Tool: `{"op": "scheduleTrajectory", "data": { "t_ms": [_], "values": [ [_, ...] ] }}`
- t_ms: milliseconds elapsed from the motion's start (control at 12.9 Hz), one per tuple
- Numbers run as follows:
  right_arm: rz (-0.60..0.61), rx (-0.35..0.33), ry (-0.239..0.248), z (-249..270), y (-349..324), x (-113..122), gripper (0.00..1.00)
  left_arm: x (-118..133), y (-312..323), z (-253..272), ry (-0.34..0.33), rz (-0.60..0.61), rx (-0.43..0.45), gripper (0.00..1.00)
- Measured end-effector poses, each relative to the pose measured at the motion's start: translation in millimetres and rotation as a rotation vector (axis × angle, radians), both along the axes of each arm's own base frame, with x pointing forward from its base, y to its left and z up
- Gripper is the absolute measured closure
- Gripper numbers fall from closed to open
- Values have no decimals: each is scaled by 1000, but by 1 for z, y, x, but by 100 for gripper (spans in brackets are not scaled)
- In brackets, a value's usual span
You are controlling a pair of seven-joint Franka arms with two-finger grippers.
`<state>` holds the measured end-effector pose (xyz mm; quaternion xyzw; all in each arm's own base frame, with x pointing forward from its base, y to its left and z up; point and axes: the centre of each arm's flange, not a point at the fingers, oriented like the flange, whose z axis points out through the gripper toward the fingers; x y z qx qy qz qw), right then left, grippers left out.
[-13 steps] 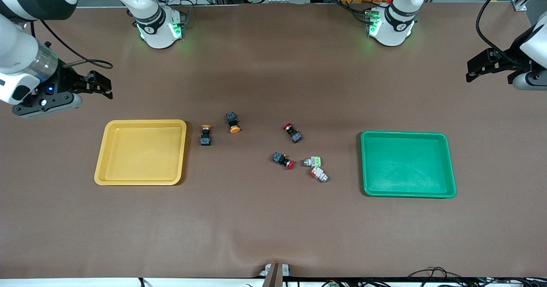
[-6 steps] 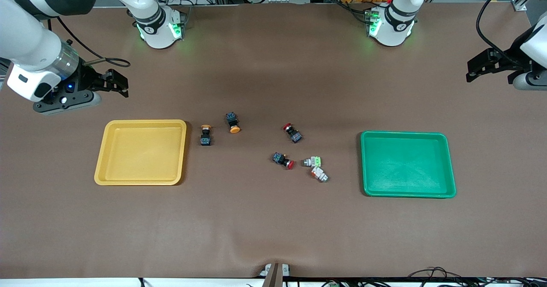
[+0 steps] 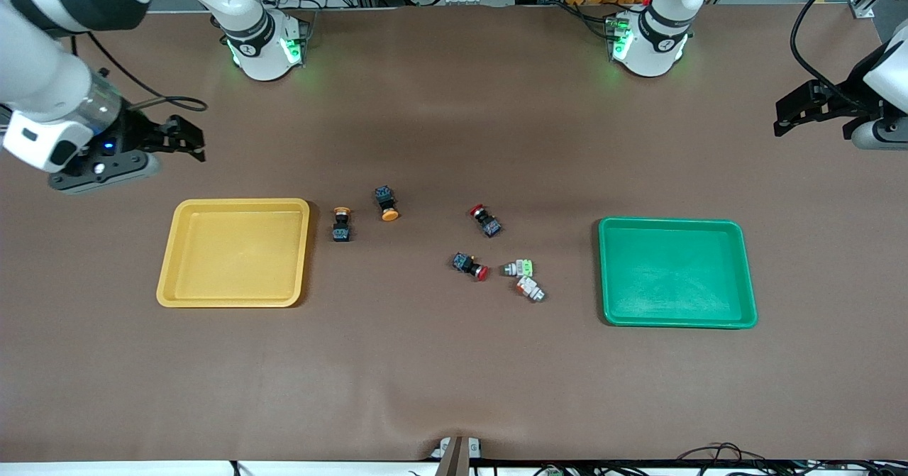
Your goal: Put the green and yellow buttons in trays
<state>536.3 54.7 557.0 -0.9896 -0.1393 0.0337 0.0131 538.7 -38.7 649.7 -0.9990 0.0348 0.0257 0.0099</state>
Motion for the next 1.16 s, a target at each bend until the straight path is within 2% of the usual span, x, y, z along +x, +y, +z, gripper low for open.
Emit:
{"op": "scheduleTrajectory", "data": {
  "t_ms": [232, 620, 1007, 1162],
  "values": [
    [-7, 0, 23, 4, -18, -4, 0, 1, 1, -1, 3, 2, 0, 0],
    [-9, 0, 26, 18, -32, -12, 0, 18, 13, -28, 42, 25, 1, 0],
    [-23, 8, 23, 15, -20, -10, 0, 60, 32, -106, 125, 84, -1, 0],
    [-74, 8, 15, 7, 27, -8, 0, 74, 18, -131, 140, 167, 5, 0]
  ]
}}
